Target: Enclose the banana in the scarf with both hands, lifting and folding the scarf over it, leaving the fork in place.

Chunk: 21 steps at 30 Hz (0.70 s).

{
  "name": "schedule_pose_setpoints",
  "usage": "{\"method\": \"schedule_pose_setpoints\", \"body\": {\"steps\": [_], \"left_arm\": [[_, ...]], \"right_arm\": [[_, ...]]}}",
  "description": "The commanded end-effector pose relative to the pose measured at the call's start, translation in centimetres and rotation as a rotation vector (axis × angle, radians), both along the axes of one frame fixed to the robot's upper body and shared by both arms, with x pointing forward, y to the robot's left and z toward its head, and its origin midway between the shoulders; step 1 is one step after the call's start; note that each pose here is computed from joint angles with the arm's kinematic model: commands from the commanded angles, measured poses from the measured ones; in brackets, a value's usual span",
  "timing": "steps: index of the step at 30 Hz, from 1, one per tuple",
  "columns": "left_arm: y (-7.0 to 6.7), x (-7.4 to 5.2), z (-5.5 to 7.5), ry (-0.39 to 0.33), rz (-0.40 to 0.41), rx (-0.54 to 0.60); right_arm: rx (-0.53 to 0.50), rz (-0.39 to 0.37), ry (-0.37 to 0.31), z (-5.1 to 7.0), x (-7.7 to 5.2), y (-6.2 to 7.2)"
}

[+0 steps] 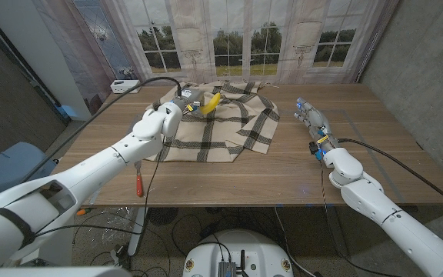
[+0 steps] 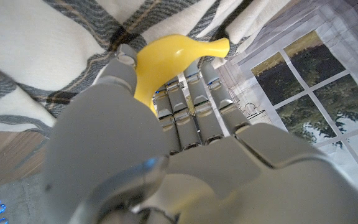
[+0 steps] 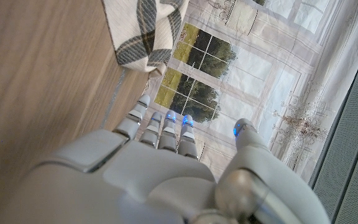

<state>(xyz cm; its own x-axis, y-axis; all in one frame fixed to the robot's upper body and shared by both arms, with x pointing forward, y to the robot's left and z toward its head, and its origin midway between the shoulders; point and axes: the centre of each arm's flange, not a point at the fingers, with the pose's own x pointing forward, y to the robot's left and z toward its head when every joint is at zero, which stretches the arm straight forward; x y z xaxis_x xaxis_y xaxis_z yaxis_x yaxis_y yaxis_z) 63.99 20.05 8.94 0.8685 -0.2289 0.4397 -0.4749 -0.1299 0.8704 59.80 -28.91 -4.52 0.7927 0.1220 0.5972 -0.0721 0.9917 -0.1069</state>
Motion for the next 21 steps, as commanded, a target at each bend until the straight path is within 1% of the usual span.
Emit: {"method": "schedule_pose_setpoints", "body": {"steps": [1,10,14,17,18,19,21], "left_arm": [[0.7,1.3,0.3,0.0,0.038,-0.008],[0.4,1.3,0.1,0.034,0.077,0.035],[0.4,1.3,0.0,0.064,0.079,0.043],[0.2,0.9,-0.1,0.07,0.078,0.045],[0.1,0.5,-0.2,0.072,0.075,0.046],[0.1,0.5,-0.2,0.073,0.075,0.046],[0.0,0.1,-0.4,0.075,0.069,0.05]], "right_arm": [[-0.002,-0.013,0.0,-0.1,-0.2,-0.2],[-0.001,-0.018,-0.001,0.0,-0.3,-0.5],[-0.003,-0.016,-0.003,0.2,-0.2,-0.4],[-0.008,-0.016,-0.001,0.3,-0.1,-0.3],[-0.016,-0.016,0.001,0.4,-0.1,-0.3],[-0.016,-0.016,0.002,0.4,-0.1,-0.3],[-0.035,-0.022,0.009,0.6,-0.2,-0.2]]}}
